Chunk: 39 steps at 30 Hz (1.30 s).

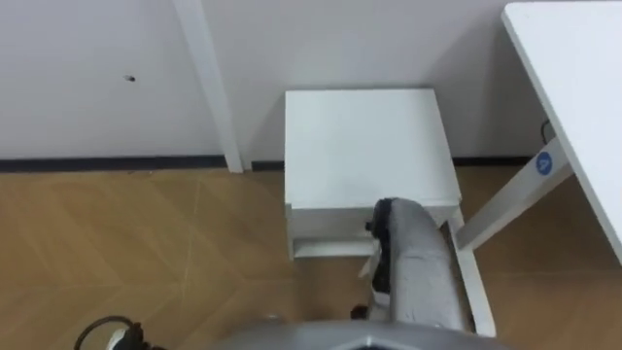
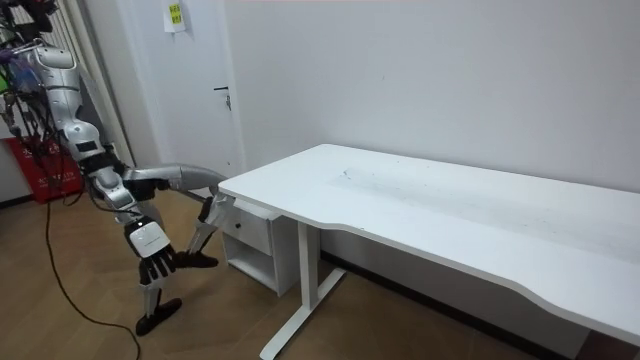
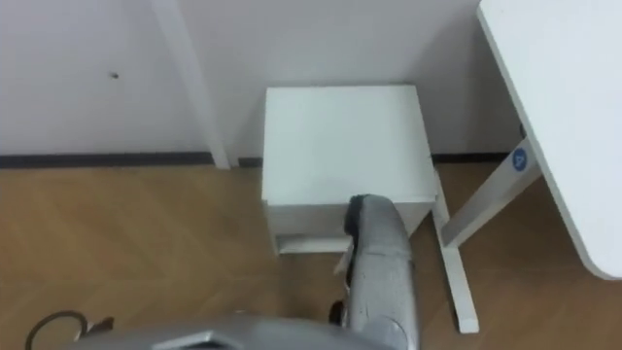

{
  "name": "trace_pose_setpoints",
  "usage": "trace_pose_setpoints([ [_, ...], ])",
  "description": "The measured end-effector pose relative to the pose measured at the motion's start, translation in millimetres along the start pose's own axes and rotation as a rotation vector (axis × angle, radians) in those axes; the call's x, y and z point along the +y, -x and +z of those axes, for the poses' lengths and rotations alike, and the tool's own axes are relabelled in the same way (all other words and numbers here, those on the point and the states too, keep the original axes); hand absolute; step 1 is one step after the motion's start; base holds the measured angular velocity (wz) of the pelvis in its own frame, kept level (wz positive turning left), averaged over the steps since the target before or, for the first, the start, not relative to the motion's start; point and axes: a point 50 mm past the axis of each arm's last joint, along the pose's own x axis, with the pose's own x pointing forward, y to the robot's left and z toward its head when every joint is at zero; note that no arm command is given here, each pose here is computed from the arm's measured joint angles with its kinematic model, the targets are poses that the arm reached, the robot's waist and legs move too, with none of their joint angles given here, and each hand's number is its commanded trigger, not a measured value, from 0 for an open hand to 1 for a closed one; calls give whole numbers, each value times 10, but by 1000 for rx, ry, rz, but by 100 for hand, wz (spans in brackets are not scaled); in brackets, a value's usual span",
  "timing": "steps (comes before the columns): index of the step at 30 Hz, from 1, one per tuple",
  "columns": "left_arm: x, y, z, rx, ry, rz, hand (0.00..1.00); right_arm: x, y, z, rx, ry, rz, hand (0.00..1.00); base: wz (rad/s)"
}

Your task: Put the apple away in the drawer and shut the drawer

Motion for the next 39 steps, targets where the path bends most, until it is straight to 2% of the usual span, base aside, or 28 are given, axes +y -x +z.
trace_pose_setpoints([
  [7, -35, 13, -146, 56, 5, -8, 0, -21, -7, 58, -13, -72, -25, 0, 2],
  [13, -94, 57, -383, 115, 40, -16, 0, -38, -14, 60, 25, -101, -27, 0, 1],
  [14, -44, 48, -360, 102, 30, 7, 0, 31, -12, 67, 32, -103, -11, 0, 34],
  [15, 57, 16, -200, 45, 22, 42, 0, 60, -11, 58, 44, -112, -2, 0, 43],
  [16, 74, 11, -169, 34, 24, 51, 0, 67, -9, 37, 60, -120, 2, 0, 27],
  [19, 24, 24, -196, 39, 35, 53, 0, 50, -13, 48, 67, -154, -2, 0, -13],
  [24, 25, 37, -260, 55, 79, 87, 0, 33, -39, 293, 3, -171, -25, 0, -42],
  [35, 20, 42, -227, 30, 115, 88, 0, 54, -34, 260, 2, -183, -27, 0, 11],
  [39, -20, 34, -99, -12, 109, 77, 0, 79, -31, 176, 41, -201, -7, 0, 52],
])
